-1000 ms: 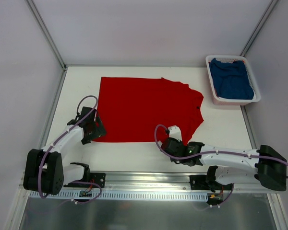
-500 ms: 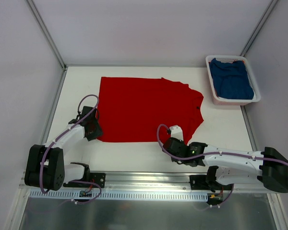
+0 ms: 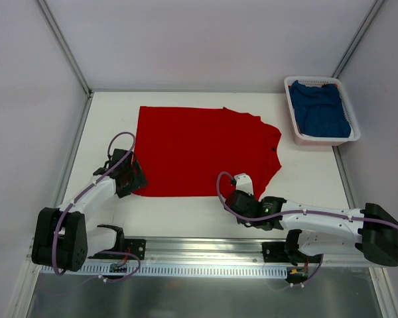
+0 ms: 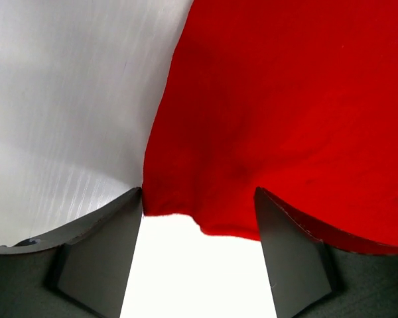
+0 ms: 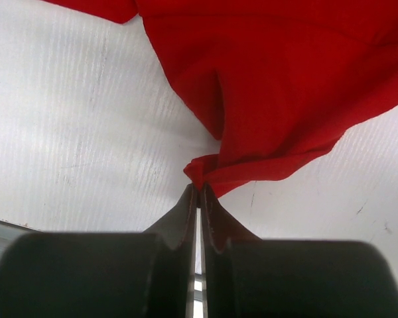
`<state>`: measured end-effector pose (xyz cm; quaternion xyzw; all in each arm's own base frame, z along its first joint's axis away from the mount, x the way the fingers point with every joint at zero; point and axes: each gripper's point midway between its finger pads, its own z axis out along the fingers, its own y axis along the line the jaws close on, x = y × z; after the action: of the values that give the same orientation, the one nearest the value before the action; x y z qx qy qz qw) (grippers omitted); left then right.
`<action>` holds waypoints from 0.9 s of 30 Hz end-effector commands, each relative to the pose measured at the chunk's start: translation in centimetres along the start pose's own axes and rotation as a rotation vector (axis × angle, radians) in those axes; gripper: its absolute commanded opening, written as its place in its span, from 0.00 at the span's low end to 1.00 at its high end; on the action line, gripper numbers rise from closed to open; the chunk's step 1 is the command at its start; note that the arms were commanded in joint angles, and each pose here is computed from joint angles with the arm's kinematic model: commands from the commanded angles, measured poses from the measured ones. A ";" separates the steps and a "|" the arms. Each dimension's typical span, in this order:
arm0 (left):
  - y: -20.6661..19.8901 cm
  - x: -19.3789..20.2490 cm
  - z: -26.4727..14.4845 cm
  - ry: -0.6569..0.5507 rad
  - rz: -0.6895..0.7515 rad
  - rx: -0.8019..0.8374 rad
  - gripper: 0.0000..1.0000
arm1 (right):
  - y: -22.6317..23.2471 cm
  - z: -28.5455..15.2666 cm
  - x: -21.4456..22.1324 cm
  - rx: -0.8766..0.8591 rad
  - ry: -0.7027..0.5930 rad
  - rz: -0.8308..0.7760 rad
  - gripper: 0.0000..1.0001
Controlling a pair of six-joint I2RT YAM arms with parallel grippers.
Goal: Fold and stack the t-shirts
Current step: Grap the side of the flattened tshirt closest away from the robot with both arms
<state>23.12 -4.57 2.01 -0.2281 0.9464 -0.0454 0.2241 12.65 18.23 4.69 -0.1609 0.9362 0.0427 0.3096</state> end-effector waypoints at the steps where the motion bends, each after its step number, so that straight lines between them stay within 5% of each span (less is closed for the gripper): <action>1: 0.5 1.1 -1.0 0.008 -0.009 -0.003 0.68 | 0.3 0.1 -0.2 -0.002 -0.012 -0.002 0.00; 12: 1.9 0.4 -3.7 -0.126 -0.107 -0.010 0.57 | 0.7 0.3 -0.2 -0.013 -0.010 -0.008 0.00; 27: 2.9 1.2 -2.3 -0.076 -0.148 -0.100 0.48 | 0.1 -0.3 -0.5 -0.022 -0.039 0.015 0.00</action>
<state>20.18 -3.13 3.27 -0.2956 0.9231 -0.0238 0.2448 12.72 18.42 4.84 -0.1610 0.9337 0.0522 0.3155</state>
